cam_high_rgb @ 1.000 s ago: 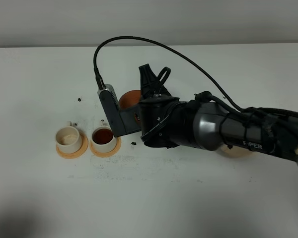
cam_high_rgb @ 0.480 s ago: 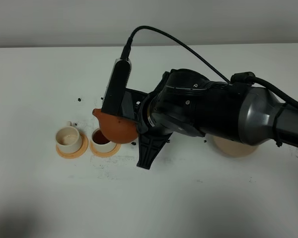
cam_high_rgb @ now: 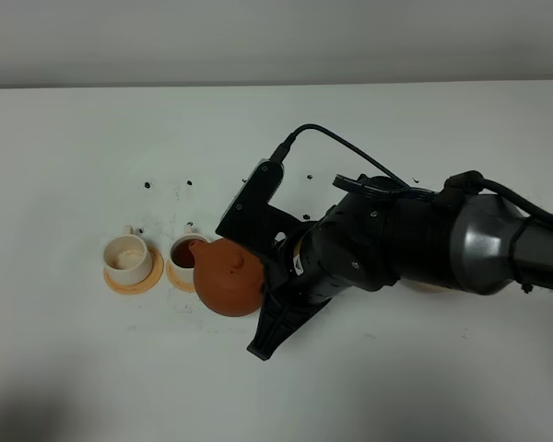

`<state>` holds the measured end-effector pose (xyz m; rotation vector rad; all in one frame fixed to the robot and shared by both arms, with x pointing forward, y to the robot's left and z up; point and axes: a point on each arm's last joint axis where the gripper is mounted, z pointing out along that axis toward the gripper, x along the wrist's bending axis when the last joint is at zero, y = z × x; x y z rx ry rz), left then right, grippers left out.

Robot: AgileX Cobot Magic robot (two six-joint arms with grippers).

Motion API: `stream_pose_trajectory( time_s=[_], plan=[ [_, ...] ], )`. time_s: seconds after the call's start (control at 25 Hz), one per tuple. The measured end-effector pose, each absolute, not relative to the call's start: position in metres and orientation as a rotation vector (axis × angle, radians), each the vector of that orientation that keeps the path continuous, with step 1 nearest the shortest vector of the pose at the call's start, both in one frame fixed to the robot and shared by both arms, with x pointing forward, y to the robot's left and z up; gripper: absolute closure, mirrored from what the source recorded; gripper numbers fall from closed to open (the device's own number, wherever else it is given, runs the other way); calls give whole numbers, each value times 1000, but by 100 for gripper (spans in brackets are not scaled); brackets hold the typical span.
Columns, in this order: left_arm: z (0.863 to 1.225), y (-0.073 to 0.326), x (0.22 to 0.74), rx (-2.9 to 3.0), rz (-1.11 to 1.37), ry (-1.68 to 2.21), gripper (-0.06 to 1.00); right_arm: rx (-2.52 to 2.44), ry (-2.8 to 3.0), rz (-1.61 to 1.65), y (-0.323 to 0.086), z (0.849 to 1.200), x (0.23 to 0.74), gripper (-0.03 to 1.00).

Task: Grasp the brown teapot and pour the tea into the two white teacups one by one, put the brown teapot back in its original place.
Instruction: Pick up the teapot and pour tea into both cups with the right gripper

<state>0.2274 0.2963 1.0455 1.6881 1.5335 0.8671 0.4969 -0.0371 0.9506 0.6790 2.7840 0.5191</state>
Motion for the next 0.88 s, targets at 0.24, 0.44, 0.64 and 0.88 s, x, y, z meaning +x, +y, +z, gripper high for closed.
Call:
stream_pose_trajectory(
  time_s=[0.24, 0.44, 0.64, 0.88],
  plan=[
    [1045, 296, 227, 1688, 867, 1533, 36, 752, 2841, 453, -34, 916, 500, 85],
    [1045, 296, 227, 1688, 867, 1533, 36, 767, 2849, 445, -34, 911, 500, 85],
    [1045, 296, 227, 1688, 867, 1533, 36, 695, 2844, 375, -35, 923, 497, 85],
    [1045, 296, 227, 1687, 867, 1534, 36, 546, 2732, 296, -23, 968, 508, 85]
  ],
)
